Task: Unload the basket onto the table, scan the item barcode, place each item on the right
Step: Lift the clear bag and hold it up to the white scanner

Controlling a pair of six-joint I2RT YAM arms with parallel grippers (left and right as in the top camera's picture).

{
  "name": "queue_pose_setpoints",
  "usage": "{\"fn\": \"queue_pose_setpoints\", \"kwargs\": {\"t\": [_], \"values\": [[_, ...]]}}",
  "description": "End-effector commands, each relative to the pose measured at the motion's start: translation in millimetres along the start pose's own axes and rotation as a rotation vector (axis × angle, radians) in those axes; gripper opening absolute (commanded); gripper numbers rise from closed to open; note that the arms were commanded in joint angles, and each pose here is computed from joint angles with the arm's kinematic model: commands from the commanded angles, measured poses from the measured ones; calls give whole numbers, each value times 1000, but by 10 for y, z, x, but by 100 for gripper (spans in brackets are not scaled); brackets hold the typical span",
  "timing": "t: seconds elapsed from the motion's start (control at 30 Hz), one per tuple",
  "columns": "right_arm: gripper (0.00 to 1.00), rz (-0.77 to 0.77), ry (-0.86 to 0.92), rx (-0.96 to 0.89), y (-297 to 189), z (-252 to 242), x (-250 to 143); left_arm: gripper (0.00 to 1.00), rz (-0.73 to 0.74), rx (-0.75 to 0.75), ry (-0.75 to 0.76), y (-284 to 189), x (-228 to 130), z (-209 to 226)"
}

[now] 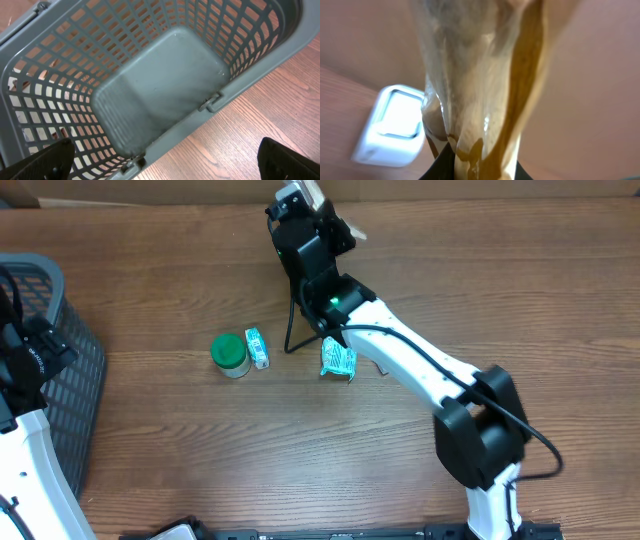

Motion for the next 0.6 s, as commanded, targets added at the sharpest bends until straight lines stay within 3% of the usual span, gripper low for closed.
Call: {"fn": "queue_pose_setpoints", "kwargs": {"t": [0.0,0.13,0.57], "values": [[4,83,-203,-177,320,-97,-167,100,-5,-2,10,-6,20,5],[4,49,-196,-234,551,-107,-257,99,-5,-1,10,-5,20,5],[4,45,-596,-110,982,354,-719,100,-5,-1,10,-5,20,5]]}}
Point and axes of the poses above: each gripper's point midway between its finger pads, its own y axis out along the fingers, its own z axis along the line the jaws close on, x = y × z, the point moved 9 cm from there along -y, back along the fingers, and after that the axes turned 6 degrees about -y, right-handed, at the moved point
